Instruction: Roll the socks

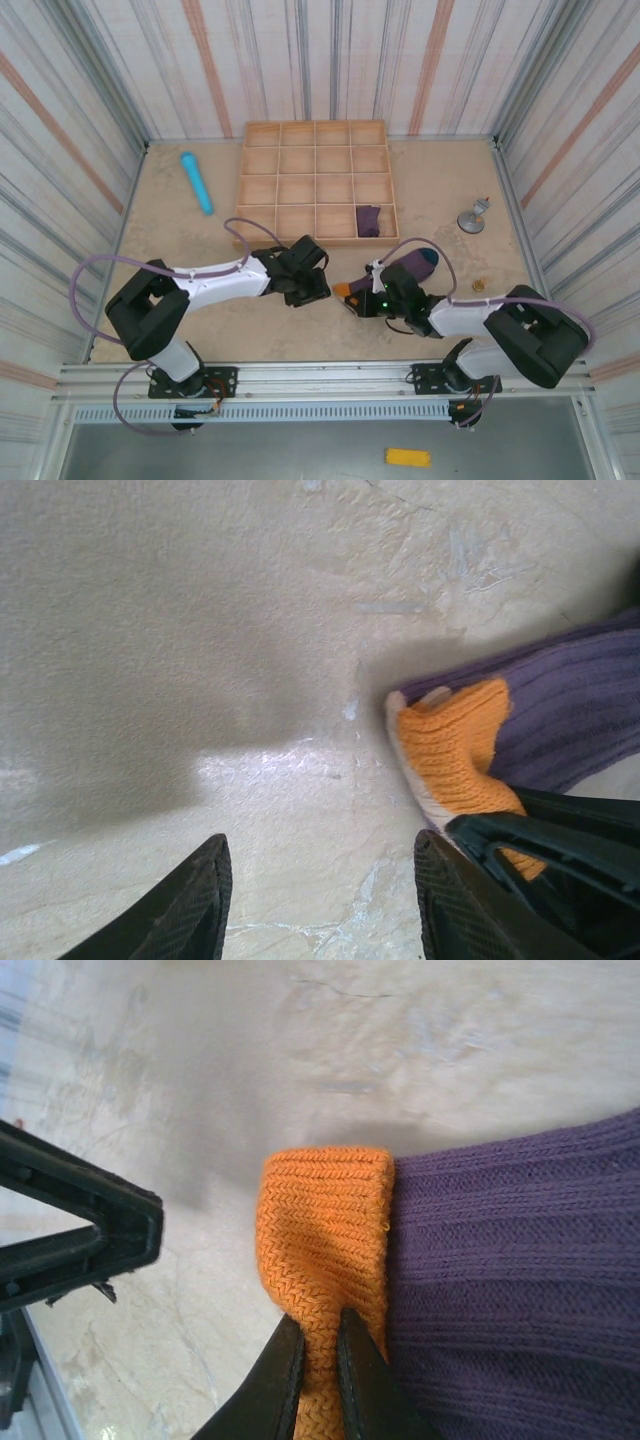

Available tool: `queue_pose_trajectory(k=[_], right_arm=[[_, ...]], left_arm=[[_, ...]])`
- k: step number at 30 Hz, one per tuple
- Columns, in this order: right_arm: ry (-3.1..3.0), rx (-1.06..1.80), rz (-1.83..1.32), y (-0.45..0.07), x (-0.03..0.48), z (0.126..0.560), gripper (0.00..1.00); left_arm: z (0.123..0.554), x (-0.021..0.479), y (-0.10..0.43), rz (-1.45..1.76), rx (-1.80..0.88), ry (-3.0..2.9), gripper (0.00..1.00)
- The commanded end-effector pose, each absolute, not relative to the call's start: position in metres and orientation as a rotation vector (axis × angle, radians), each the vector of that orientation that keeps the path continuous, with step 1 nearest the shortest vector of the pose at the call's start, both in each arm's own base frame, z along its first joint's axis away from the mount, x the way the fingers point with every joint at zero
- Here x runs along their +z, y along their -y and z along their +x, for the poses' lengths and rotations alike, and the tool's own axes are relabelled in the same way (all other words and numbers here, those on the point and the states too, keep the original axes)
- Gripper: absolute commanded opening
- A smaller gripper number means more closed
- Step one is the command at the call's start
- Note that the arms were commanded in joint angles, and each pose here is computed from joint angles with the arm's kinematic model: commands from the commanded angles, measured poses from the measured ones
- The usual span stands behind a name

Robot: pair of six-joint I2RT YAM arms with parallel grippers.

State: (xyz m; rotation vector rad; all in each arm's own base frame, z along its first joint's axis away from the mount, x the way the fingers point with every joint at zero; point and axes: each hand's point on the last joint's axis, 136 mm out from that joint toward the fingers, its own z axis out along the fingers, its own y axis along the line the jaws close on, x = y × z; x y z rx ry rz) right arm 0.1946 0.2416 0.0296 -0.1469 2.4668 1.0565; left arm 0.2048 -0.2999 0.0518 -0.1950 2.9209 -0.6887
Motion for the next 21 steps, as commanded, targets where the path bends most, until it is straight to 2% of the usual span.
queue_pose_trajectory(k=[1,6,12,21], right_arm=[[-2.733,0.994,0.061,-0.206,-0.014,0.159,0.0],[-2.693,1.086,0.09,-0.208,-0.007,0.161,0.0],[-2.701,1.047,-0.002,-0.204,-0.008,0.159,0.0],[-2.639,0.975,0.002,-0.19,0.0,0.161,0.0]], left_arm=[[0.213,0.064,0.304,-0.167,-0.667,-2.877,0.51],[0.213,0.064,0.312,-0.119,-0.674,-2.89,0.51],[0.213,0.056,0.335,-0.141,-0.783,-2.914,0.51],[0.209,0.043,0.356,-0.19,-0.801,-2.971,0.51]])
